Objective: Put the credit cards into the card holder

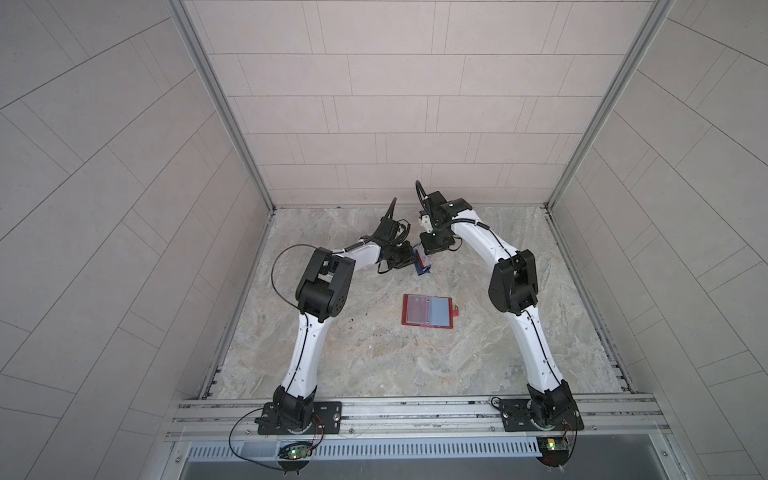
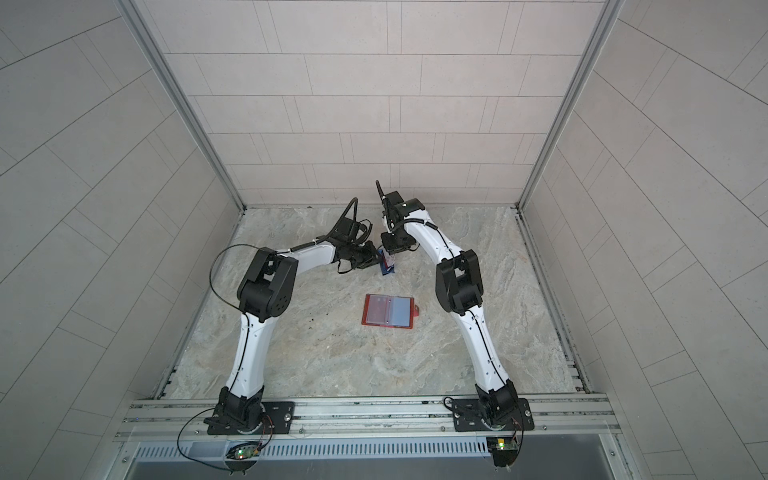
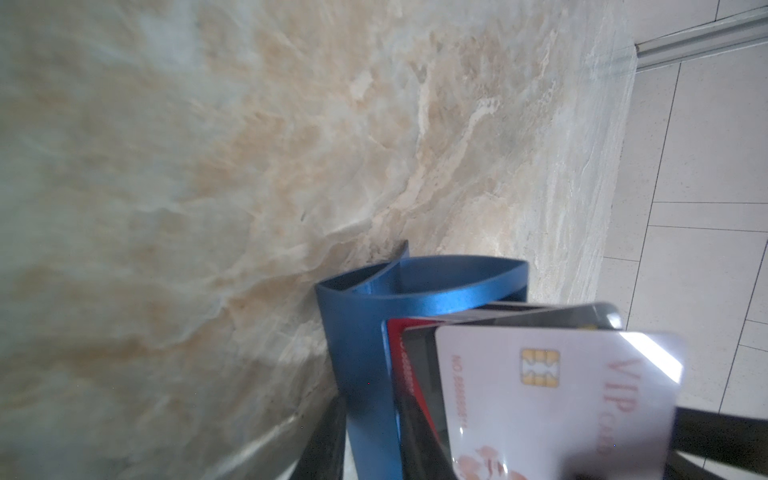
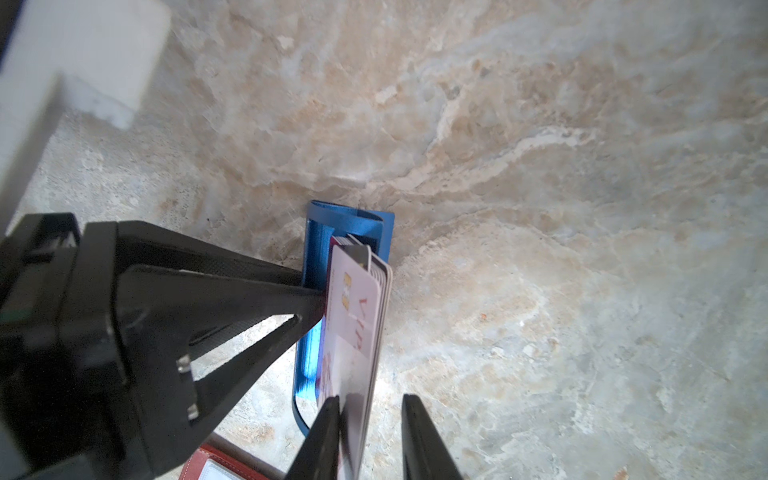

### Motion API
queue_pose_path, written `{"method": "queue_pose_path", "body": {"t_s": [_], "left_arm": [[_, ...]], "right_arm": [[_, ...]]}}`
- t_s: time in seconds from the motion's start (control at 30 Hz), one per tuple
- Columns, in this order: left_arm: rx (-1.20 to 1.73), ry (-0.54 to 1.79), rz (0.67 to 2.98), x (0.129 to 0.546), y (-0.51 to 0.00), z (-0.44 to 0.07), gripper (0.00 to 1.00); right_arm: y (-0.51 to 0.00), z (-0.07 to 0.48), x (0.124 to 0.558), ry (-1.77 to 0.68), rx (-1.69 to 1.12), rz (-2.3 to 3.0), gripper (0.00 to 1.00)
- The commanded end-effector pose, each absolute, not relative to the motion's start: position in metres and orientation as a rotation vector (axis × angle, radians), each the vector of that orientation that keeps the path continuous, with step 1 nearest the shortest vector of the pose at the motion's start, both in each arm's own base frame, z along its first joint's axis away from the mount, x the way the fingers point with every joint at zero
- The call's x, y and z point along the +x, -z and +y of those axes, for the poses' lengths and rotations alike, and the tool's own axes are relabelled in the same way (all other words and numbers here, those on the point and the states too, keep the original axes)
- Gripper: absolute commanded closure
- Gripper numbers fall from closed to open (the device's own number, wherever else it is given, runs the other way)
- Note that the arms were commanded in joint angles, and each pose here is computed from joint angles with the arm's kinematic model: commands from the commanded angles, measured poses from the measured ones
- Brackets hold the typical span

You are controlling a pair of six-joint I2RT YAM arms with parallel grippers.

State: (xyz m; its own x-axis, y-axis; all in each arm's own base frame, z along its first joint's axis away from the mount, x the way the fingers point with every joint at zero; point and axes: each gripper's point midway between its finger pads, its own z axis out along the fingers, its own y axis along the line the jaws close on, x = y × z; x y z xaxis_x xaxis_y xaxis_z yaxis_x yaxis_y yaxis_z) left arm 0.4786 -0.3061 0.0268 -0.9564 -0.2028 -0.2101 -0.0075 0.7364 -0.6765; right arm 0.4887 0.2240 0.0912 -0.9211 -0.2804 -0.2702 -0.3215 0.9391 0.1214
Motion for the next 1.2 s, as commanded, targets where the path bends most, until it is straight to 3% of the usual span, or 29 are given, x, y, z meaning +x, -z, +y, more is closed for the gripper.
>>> {"method": "queue_pose_path", "body": {"t_s": [0.0, 0.2, 0.57, 0.77, 1.17], "left_arm": [[-0.220, 0.941, 2.827, 0.452, 0.024, -0.292, 0.74], [-0.219, 0.944, 2.828, 0.452, 0.024, -0.293, 0.74], [-0.220, 0.949, 2.826, 0.453, 0.023, -0.293, 0.74], [-0.219, 0.948, 2.828, 0.453, 0.023, -0.293, 0.74], [-0.217, 0.940, 2.833, 0.452, 0.025, -0.292, 0.74]], "right_arm": [[-0.121, 0.222, 0.486, -0.244, -0.477, 2.798, 0.70], [-0.118, 0.234, 0.493, -0.327, -0.477, 2.770, 0.64], [-0.107, 0.237, 0.518, -0.359, -0.421, 2.714, 0.65], [-0.098, 0.230, 0.513, -0.323, -0.413, 2.760, 0.71], [-0.127, 0.230, 0.490, -0.409, -0.452, 2.779, 0.71]]}}
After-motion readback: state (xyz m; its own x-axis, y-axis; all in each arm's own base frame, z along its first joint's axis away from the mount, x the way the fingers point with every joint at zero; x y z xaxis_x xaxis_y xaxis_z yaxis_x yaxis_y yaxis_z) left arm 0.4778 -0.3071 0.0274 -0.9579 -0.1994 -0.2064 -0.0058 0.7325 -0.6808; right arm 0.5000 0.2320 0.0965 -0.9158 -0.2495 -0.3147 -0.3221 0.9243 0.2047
